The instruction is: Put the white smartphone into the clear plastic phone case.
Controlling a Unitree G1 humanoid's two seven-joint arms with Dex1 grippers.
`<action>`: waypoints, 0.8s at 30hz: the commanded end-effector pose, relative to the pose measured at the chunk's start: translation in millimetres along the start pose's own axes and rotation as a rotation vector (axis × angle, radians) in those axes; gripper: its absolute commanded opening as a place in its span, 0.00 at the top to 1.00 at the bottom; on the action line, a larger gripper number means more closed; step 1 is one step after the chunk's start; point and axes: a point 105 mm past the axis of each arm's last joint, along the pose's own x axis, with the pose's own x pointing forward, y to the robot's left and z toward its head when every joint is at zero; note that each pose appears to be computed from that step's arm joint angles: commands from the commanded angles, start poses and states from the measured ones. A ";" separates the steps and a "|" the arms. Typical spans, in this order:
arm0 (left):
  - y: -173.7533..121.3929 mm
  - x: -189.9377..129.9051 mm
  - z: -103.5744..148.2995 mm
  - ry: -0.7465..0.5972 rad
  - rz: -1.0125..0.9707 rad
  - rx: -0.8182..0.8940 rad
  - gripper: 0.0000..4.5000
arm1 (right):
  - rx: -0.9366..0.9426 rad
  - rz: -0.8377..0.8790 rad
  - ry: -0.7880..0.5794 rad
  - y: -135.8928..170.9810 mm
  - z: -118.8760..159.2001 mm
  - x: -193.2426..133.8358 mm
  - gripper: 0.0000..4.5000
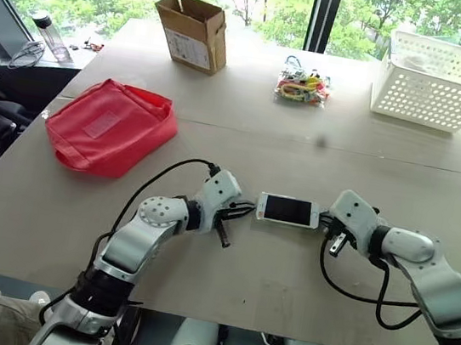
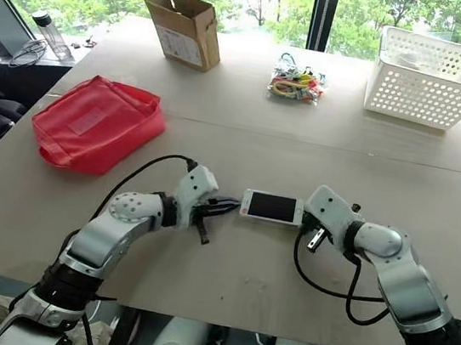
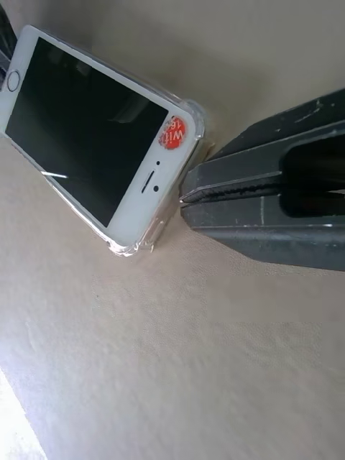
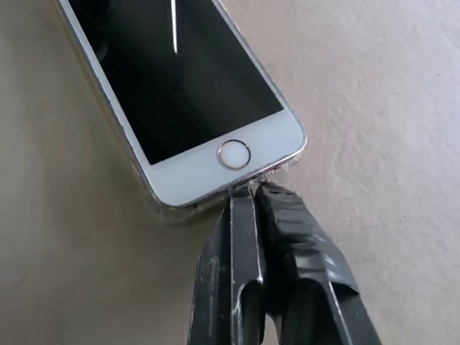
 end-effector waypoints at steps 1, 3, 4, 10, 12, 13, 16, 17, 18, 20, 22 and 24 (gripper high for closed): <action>-0.2 -16.7 30.3 -0.134 -0.038 -0.059 1.00 | 0.082 -0.019 -0.111 -16.2 18.9 -20.3 1.00; -11.8 -10.6 38.4 -0.155 -0.106 -0.082 1.00 | 0.126 0.031 -0.153 -13.6 27.2 -21.4 1.00; -15.5 -7.4 41.2 -0.161 -0.125 -0.090 1.00 | 0.138 0.053 -0.166 -11.8 30.2 -21.3 1.00; -22.9 34.4 32.7 -0.076 -0.149 -0.056 1.00 | 0.166 0.121 -0.163 -6.1 43.7 3.4 1.00; -20.5 42.0 24.6 -0.037 -0.133 -0.054 1.00 | 0.166 0.129 -0.115 -6.8 38.4 11.4 1.00; -21.5 43.3 19.5 -0.015 -0.142 -0.045 1.00 | 0.165 0.131 -0.083 -7.7 33.9 14.9 1.00; -19.0 42.0 8.5 0.027 -0.133 -0.047 1.00 | 0.161 0.163 0.026 -6.8 15.9 19.0 1.00; -18.5 41.6 6.6 0.033 -0.132 -0.047 1.00 | 0.160 0.171 0.056 -6.9 10.3 19.6 1.00; -18.4 41.2 5.3 0.036 -0.131 -0.046 1.00 | 0.148 0.180 0.094 -6.6 3.4 20.3 1.00; -18.8 41.4 3.9 0.039 -0.130 -0.047 1.00 | 0.126 0.207 0.166 -4.5 -10.2 22.6 1.00; -20.3 42.7 2.3 0.043 -0.133 -0.044 1.00 | 0.120 0.239 0.218 -1.3 -21.0 27.1 1.00; -21.0 44.1 2.2 0.043 -0.130 -0.047 1.00 | 0.111 0.283 0.264 5.2 -31.2 31.9 1.00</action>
